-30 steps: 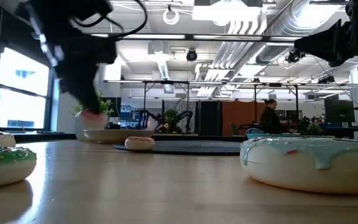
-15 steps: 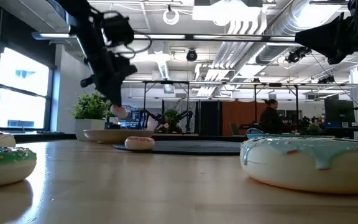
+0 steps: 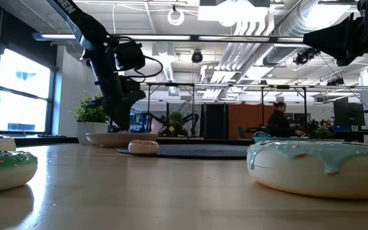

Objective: Pick & Place donuts
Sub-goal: Put the left small pink donut on the white plate, then put the small pink donut on the white plate

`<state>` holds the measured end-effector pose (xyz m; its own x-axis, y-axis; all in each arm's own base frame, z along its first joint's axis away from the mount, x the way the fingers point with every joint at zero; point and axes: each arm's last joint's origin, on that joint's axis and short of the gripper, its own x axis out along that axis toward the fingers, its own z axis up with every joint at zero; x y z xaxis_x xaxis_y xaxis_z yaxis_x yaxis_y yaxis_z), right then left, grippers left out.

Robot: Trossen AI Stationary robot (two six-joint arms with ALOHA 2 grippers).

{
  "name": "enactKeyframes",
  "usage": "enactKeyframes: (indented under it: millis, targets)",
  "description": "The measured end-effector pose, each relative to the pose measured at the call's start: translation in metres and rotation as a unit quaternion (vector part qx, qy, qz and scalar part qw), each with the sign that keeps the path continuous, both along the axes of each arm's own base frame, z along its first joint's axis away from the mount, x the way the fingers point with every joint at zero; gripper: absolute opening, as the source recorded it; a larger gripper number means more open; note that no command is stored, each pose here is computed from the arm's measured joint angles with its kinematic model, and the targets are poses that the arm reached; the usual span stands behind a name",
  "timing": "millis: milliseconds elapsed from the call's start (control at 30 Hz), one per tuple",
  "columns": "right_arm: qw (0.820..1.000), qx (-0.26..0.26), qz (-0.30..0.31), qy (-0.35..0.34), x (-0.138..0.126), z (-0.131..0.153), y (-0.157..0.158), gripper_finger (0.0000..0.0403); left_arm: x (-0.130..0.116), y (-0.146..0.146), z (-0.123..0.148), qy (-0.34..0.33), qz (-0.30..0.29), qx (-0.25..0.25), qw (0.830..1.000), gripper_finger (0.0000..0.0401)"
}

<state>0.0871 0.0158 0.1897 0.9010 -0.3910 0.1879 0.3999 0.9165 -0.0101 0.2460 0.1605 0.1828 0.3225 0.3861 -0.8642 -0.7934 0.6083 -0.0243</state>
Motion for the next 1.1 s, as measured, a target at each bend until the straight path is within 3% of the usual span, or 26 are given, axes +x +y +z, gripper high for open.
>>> enactKeyframes:
  millis: [267, 367, 467, 667, 800, 933, 1100]
  targets:
    - [0.999, 0.005, 0.047, -0.012, 0.002, 0.001, 0.003, 0.0087, -0.002, -0.001, 0.014, -0.014, -0.013, 0.015, 1.0, 0.0164]
    - [0.999, 0.012, 0.05, -0.003, 0.005, -0.001, 0.004, 0.0087, 0.002, -0.003, 0.029, -0.041, -0.031, 0.006, 0.999, 0.0175]
    - [0.998, 0.023, 0.055, 0.015, 0.009, -0.004, 0.006, 0.0087, 0.011, -0.013, 0.047, -0.071, -0.093, 0.007, 0.993, 0.0176]
    - [0.995, 0.023, 0.077, 0.065, 0.022, -0.001, 0.013, 0.0087, 0.04, -0.069, 0.056, -0.114, -0.249, -0.014, 0.962, 0.0168]
    - [0.992, 0.01, 0.071, 0.103, 0.031, -0.001, 0.017, 0.0087, 0.053, -0.119, 0.05, -0.092, -0.331, -0.016, 0.939, 0.0168]
    - [0.988, 0.003, 0.09, 0.129, 0.038, -0.003, 0.021, 0.0087, 0.059, -0.156, 0.045, -0.075, -0.363, -0.002, 0.929, 0.0167]
    - [0.985, 0.014, 0.092, 0.146, 0.042, -0.007, 0.023, 0.0087, 0.067, -0.176, 0.023, -0.04, -0.347, -0.013, 0.937, 0.0167]
